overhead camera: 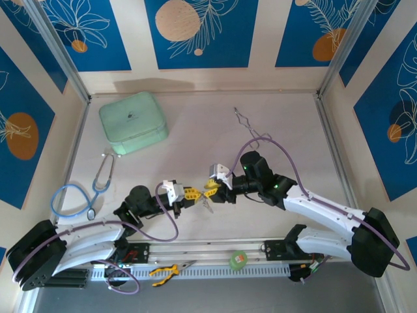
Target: Put the keys on the keyring
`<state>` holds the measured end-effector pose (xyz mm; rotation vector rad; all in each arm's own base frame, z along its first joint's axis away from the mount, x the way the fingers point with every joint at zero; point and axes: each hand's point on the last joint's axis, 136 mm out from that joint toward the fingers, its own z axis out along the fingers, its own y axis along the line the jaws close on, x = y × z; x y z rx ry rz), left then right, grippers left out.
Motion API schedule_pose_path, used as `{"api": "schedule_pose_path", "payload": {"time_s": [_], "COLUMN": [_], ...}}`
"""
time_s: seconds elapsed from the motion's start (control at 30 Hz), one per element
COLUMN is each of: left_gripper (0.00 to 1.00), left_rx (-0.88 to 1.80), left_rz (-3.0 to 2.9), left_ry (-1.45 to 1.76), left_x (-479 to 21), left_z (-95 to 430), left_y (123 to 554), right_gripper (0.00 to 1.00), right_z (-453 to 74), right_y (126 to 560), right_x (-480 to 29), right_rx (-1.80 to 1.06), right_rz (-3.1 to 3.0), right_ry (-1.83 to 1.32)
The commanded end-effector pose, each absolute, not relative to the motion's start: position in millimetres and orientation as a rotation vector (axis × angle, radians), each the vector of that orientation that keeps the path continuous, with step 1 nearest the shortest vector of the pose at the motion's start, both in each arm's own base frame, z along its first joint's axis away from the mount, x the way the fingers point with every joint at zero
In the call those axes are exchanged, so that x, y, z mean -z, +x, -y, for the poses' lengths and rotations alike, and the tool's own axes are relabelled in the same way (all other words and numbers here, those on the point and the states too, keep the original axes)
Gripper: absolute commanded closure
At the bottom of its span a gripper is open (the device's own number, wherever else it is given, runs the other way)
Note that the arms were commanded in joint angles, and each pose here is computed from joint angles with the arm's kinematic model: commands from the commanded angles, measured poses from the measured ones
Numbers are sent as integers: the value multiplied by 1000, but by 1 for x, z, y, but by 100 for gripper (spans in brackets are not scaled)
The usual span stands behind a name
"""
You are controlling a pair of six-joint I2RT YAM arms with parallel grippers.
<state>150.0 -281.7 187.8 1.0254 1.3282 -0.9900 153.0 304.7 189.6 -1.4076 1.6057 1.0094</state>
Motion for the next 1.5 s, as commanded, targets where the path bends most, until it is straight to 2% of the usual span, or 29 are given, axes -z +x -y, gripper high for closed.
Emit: {"api": "schedule_pose_path", "payload": {"time_s": [0.0,0.17,0.43,0.6,0.7,0.8,1.0,1.17,1.47], "left_gripper": [100,100,100,99,66,59,59,61,73], "left_rx": [1032,1051,1080,1049,978,890,751,760,806], "left_rz": [-1239,-1232,-1210,-1230,-1280,-1367,-1464,-1445,-1397], "left_ry": [1014,1015,1010,978,958,1010,1120,1135,1152], "left_x": [-208,-210,-215,-213,-205,-191,-175,-181,-192], "left_z": [283,284,285,283,279,278,273,275,282], "left_y": [144,142,139,147,157,164,170,168,164], "right_gripper": [72,77,79,100,100,100,100,100,100], "right_z": [-308,-309,-315,-317,-312,-307,-301,-300,-301], "right_y": [143,148,145,148,152,156,154,155,154], "right_x": [-192,-189,-190,-194,-193,-190,-182,-179,-183], "right_rx": [-1042,-990,-1029,-1016,-962,-887,-753,-644,-559], "right_rz": [-1564,-1567,-1548,-1538,-1557,-1587,-1634,-1659,-1632], "right_ry": [-1457,-1460,-1483,-1481,-1492,-1534,-1684,-1794,-1893]}}
